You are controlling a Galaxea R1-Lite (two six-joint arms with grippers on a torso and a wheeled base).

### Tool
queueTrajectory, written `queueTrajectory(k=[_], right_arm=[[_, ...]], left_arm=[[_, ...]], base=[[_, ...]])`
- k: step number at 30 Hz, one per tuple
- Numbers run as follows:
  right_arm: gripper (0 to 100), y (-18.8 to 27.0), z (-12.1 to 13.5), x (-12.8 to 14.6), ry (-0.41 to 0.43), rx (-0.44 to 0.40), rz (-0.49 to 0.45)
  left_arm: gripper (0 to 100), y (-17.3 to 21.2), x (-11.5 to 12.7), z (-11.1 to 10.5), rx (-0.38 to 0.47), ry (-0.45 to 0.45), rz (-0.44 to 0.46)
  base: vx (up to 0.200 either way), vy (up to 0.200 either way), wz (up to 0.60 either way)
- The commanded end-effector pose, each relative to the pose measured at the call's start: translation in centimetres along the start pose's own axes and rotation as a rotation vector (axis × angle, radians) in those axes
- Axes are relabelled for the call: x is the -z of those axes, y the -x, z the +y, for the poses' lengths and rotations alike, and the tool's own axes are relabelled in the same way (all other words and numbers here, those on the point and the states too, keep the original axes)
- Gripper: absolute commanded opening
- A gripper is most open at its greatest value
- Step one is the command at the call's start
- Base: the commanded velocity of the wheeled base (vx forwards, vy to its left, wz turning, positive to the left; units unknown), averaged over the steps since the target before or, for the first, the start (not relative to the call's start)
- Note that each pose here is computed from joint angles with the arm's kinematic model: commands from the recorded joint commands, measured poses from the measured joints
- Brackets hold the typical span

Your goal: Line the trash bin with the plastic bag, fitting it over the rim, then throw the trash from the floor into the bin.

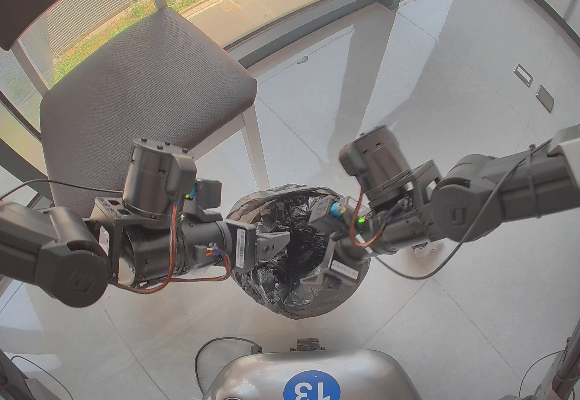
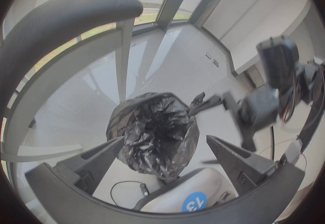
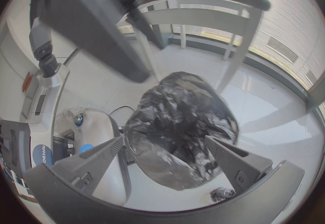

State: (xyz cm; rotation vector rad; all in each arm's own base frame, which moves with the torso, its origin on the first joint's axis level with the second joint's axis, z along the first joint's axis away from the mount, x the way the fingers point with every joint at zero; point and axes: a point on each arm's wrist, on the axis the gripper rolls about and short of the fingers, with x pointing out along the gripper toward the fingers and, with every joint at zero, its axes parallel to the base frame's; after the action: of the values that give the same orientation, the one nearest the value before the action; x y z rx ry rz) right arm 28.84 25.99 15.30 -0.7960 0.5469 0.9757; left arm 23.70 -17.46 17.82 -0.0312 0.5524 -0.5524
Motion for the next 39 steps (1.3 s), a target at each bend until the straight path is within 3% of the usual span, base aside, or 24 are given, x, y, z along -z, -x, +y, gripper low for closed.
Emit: queueTrajectory(k=[1,5,8,14,19,23,28,31,39], right_arm=[[100,6.3,-3.3,1.7,-0.101,0.139,-0.043],[100,9.5,-4.0,2.6,-0.19,0.191,-0.065],[100,11.2,-4.2,3.8,-0.221,0.213,-0.047],[100,12.6,-4.1,4.6,-0.279,0.227,-0.039],[100,13.0,-3.9,4.7,-0.289,0.229,-0.044],[100,13.3,-3.8,4.8,-0.288,0.232,-0.049],[100,13.8,-3.8,5.1,-0.295,0.242,-0.049],[100,14.3,-3.6,5.5,-0.299,0.246,-0.051],[100,15.2,-3.6,5.9,-0.305,0.263,-0.057]], left_arm=[[100,-0.4,1.6,1.0,-0.046,-0.059,0.097],[100,-0.3,2.3,3.6,-0.12,-0.207,0.162],[100,-0.7,2.3,4.9,-0.155,-0.25,0.181],[100,-2.5,2.3,6.6,-0.21,-0.217,0.208],[100,-5.3,-0.2,7.4,-0.226,-0.092,0.147],[100,-7.3,-1.5,7.6,-0.224,-0.059,0.115],[100,-8.9,-1.6,8.0,-0.225,-0.05,0.122],[100,-10.4,-2.5,8.6,-0.224,0.013,0.094],[100,-12.3,-2.2,10.2,-0.242,0.059,0.101]], base=[[0.0,0.0,0.0],[0.0,0.0,0.0],[0.0,0.0,0.0],[0.0,0.0,0.0],[0.0,0.0,0.0],[0.0,0.0,0.0],[0.0,0.0,0.0],[0.0,0.0,0.0],[0.0,0.0,0.0]])
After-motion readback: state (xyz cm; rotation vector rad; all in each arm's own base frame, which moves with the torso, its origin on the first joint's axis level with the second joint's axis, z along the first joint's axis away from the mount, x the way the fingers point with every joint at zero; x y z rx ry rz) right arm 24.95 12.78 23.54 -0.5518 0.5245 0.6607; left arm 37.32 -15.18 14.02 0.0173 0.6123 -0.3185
